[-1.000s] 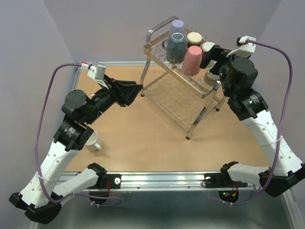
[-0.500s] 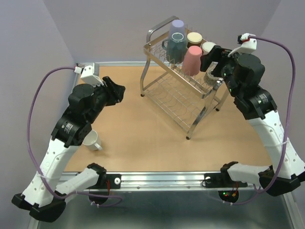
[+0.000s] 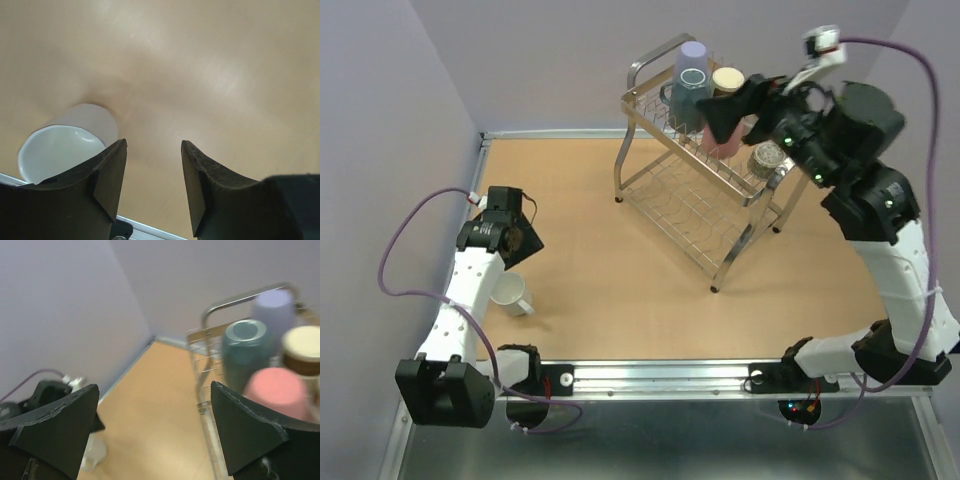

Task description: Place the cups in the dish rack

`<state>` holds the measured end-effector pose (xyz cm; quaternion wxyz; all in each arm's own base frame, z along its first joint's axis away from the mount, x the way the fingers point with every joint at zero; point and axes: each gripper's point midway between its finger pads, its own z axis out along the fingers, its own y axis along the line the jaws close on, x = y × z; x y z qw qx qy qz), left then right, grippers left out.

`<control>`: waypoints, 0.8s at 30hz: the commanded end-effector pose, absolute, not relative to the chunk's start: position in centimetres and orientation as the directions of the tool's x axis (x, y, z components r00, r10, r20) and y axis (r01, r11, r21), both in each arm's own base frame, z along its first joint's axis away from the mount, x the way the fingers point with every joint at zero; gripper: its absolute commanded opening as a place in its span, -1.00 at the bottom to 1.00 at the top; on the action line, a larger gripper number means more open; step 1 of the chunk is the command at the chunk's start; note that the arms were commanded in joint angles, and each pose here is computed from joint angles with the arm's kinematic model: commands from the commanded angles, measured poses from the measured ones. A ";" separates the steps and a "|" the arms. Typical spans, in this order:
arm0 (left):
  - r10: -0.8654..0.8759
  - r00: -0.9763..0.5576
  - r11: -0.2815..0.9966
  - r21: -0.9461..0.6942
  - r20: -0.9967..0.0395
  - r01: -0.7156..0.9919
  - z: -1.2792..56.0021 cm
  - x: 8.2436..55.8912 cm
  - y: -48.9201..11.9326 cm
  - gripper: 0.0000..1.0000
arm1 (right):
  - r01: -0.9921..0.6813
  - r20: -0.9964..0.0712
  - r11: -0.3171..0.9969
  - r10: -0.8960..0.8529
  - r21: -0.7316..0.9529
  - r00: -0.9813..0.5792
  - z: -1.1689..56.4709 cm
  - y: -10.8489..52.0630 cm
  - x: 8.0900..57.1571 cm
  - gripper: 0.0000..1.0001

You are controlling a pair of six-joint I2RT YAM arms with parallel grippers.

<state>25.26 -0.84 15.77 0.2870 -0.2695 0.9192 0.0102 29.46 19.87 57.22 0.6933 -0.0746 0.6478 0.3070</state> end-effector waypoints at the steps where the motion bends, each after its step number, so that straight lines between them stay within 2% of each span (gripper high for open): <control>1: -0.502 -0.648 0.825 -0.093 -0.572 -0.557 16.9 23.4 1.8 0.18 | -0.664 -0.973 0.712 0.147 0.230 -0.180 52.1 28.6 27.4 0.94; 3: -0.504 -0.636 0.812 -0.071 -0.584 -0.579 17.1 22.9 2.7 0.18 | -0.705 -0.972 0.673 0.109 0.226 -0.207 50.7 31.9 25.6 0.94; 7: -0.518 -0.650 0.800 -0.048 -0.556 -0.598 16.1 21.6 3.0 0.18 | -0.730 -0.965 0.640 0.079 0.241 -0.250 48.4 35.3 25.2 0.95; 13: -0.569 -0.675 0.783 -0.059 -0.469 -0.619 13.2 20.5 1.9 0.18 | -0.789 -0.955 0.559 0.018 0.255 -0.296 45.6 37.9 24.4 0.95; 19: -0.606 -0.709 0.784 -0.120 -0.362 -0.609 9.2 20.0 -0.3 0.15 | -0.785 -0.947 0.564 -0.017 0.257 -0.322 43.2 38.0 24.3 0.95; 23: -0.614 -0.707 0.778 -0.119 -0.350 -0.617 8.4 19.9 -0.4 -0.10 | -0.769 -0.945 0.590 -0.028 0.247 -0.325 42.2 37.1 24.4 0.97; 24: -0.616 -0.703 0.776 -0.122 -0.355 -0.619 8.4 20.1 -0.4 -0.39 | -0.771 -0.948 0.589 -0.026 0.242 -0.318 42.4 36.9 24.2 0.98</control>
